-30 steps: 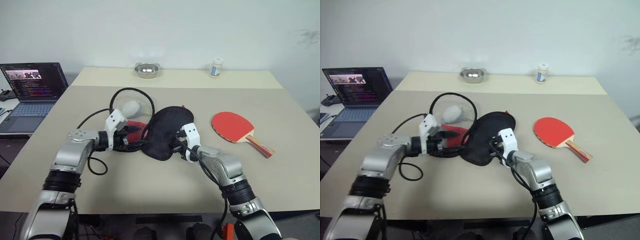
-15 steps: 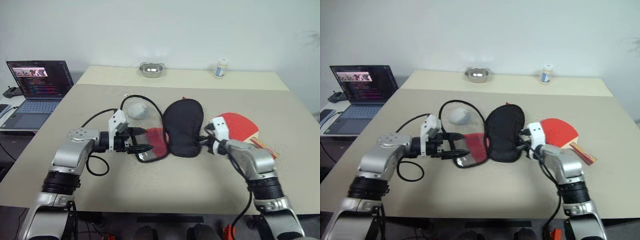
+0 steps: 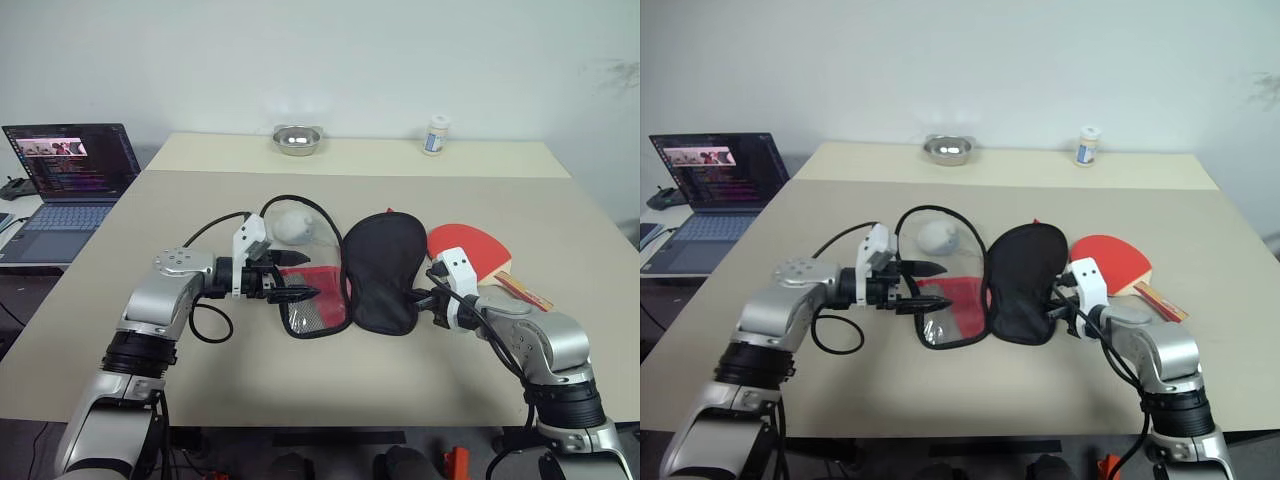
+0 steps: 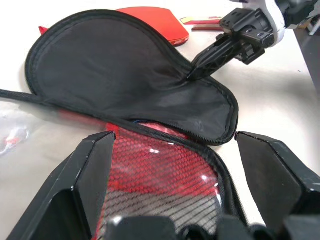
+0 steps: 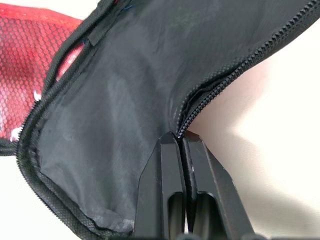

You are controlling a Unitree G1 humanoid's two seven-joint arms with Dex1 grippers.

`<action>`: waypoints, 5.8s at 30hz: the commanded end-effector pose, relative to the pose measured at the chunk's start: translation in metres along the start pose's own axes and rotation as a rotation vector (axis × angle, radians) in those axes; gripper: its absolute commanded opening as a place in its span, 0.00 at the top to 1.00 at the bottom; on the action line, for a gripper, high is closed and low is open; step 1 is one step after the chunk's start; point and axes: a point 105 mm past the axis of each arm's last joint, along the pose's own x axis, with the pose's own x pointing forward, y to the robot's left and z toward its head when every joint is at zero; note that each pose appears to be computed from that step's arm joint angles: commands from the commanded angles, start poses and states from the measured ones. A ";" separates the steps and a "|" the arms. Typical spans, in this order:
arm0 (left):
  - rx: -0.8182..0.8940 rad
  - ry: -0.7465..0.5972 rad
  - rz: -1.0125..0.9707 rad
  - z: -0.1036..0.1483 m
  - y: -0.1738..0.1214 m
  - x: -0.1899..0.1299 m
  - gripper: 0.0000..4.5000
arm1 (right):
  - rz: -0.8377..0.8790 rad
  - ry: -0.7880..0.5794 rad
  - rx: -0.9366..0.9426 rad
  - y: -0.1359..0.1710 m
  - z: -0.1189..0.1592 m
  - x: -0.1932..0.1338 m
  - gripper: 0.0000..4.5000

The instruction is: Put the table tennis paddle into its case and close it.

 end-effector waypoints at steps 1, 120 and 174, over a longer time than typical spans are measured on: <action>0.050 -0.014 0.000 0.012 0.002 0.000 0.07 | 0.008 -0.012 -0.036 -0.004 0.007 -0.007 1.00; 0.133 -0.069 0.033 0.031 0.005 0.000 0.07 | -0.229 -0.145 0.335 0.050 0.026 0.022 0.76; 0.016 0.107 0.142 -0.026 0.036 0.009 1.00 | 0.209 -0.110 -0.538 0.037 0.067 -0.177 0.00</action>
